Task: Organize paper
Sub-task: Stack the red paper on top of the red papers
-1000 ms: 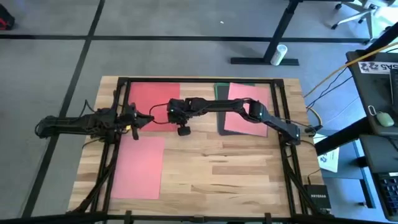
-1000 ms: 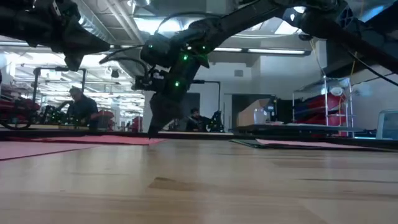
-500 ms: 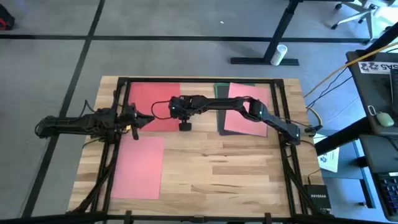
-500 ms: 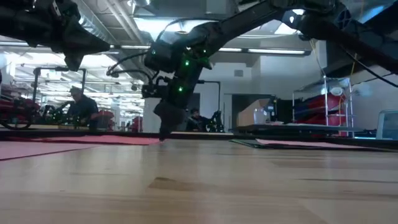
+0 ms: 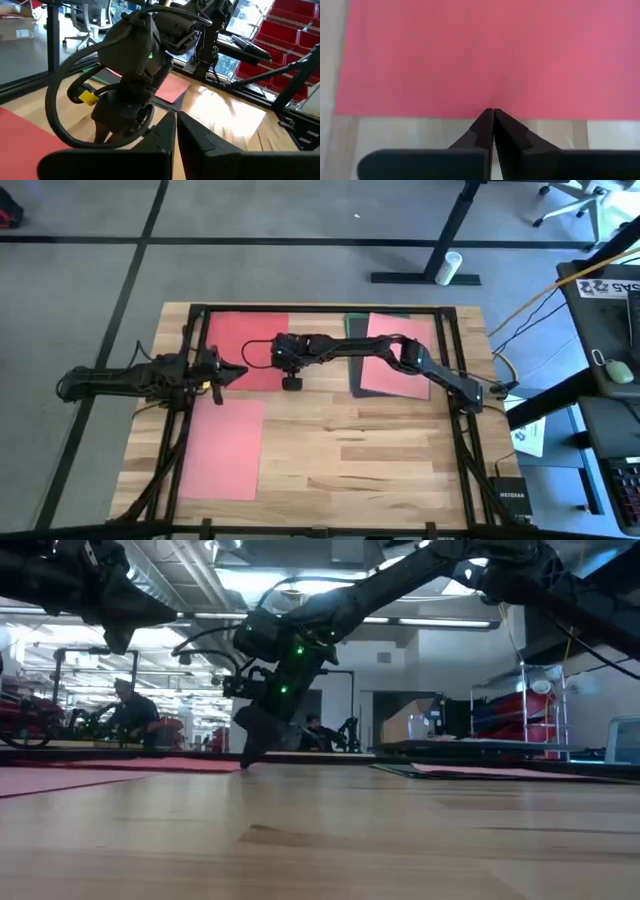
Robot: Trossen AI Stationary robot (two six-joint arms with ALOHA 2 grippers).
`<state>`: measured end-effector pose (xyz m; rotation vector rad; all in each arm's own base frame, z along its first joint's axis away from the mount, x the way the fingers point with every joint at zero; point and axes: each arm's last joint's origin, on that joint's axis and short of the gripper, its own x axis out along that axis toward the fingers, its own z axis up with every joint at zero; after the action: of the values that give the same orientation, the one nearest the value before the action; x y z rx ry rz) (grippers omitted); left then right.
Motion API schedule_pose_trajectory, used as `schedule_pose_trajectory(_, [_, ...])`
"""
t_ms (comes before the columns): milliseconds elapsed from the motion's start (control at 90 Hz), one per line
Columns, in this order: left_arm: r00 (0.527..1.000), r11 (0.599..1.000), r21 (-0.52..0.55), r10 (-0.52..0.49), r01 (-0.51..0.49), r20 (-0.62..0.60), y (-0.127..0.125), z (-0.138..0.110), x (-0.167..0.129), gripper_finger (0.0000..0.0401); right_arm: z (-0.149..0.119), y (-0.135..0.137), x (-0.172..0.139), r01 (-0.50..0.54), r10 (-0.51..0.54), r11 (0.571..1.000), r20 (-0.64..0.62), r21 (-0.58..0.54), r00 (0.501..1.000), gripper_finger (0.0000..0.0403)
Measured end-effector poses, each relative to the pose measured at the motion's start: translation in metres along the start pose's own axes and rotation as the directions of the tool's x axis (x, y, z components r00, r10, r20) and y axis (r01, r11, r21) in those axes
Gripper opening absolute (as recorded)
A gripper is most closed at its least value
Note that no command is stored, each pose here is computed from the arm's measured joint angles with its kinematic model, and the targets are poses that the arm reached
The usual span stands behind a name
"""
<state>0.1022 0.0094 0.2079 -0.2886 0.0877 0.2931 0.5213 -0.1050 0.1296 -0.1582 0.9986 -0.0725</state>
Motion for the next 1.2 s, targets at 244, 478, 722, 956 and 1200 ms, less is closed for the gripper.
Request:
schedule_pose_trajectory(244, [1.000, 1.000, 0.000, 0.000, 0.000, 0.000, 0.000, 0.000, 0.000, 0.0000, 0.005, 0.000, -0.001, -0.006, 0.006, 1.000, 0.041, -0.001, 0.999, 0.0000])
schedule_pose_trajectory(478, [1.000, 1.000, 0.000, 0.000, 0.000, 0.000, 0.000, 0.000, 0.000, 0.0000, 0.011, -0.009, -0.014, 0.142, -0.141, 0.989, -0.018, 0.047, 0.990, 0.0000])
schedule_pose_trajectory(722, [1.000, 1.000, 0.000, 0.000, 0.000, 0.000, 0.000, 0.000, 0.000, 0.0000, -0.007, -0.027, -0.003, 0.196, -0.174, 0.953, -0.111, 0.232, 0.978, 0.0000])
schedule_pose_trajectory(956, [1.000, 1.000, -0.002, -0.002, 0.002, 0.006, 0.000, 0.001, 0.000, 0.0000, -0.003, -0.025, -0.003, 0.197, -0.183, 0.941, -0.078, 0.274, 0.980, 0.0000])
schedule_pose_trajectory(1200, [1.000, 1.000, -0.002, -0.002, 0.002, 0.006, 0.000, 0.001, 0.000, 0.0000, -0.001, -0.023, -0.003, 0.172, -0.164, 0.954, -0.054, 0.246, 0.985, 0.0000])
